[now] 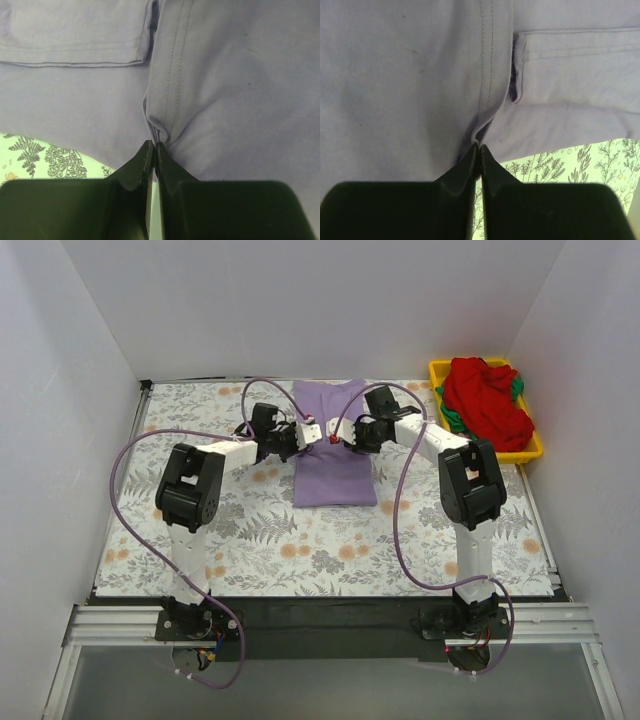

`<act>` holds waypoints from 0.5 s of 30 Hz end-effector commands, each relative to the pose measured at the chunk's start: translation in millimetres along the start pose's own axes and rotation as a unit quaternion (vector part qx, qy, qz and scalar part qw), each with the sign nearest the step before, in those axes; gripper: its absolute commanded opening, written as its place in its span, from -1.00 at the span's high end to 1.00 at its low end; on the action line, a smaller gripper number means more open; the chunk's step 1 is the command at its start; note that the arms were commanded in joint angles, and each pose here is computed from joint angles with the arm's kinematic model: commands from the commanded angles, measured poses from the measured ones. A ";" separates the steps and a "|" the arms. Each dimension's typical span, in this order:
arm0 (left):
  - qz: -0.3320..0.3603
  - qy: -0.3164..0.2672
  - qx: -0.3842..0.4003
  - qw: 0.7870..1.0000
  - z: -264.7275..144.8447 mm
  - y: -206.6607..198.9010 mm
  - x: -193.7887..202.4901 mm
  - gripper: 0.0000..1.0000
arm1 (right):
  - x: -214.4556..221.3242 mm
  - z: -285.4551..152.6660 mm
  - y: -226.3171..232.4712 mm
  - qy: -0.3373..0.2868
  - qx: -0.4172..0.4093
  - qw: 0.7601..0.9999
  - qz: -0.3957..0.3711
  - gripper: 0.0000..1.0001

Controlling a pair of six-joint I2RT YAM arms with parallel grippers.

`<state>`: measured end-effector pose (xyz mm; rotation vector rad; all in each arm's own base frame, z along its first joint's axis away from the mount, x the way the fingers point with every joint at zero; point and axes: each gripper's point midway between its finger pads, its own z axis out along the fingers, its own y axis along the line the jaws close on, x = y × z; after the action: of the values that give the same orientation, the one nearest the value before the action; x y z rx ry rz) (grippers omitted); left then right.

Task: Fold and stack the t-shirts
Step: Fold the tshirt

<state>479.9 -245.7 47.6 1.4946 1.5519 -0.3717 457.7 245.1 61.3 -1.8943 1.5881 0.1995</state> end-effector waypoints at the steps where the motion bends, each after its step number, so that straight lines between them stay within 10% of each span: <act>1: 0.023 -0.002 -0.039 0.999 -2.7 27.4 -7.0 0.91 | -5.2 -7.2 -29.3 0.005 0.042 0.999 -0.021 0.74; 10: -0.074 -0.003 -0.138 0.988 -50.9 90.7 -27.3 0.23 | -18.2 -68.0 -72.3 0.016 0.127 0.992 -0.003 0.26; 15: -0.090 -0.030 -0.073 0.993 -84.1 30.8 -42.3 0.13 | -33.9 -102.0 -20.1 -0.001 0.080 0.996 0.037 0.21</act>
<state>511.2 -198.4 93.9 1.2207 1.6906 -0.2864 473.8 219.5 122.4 -1.7566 1.6271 0.0411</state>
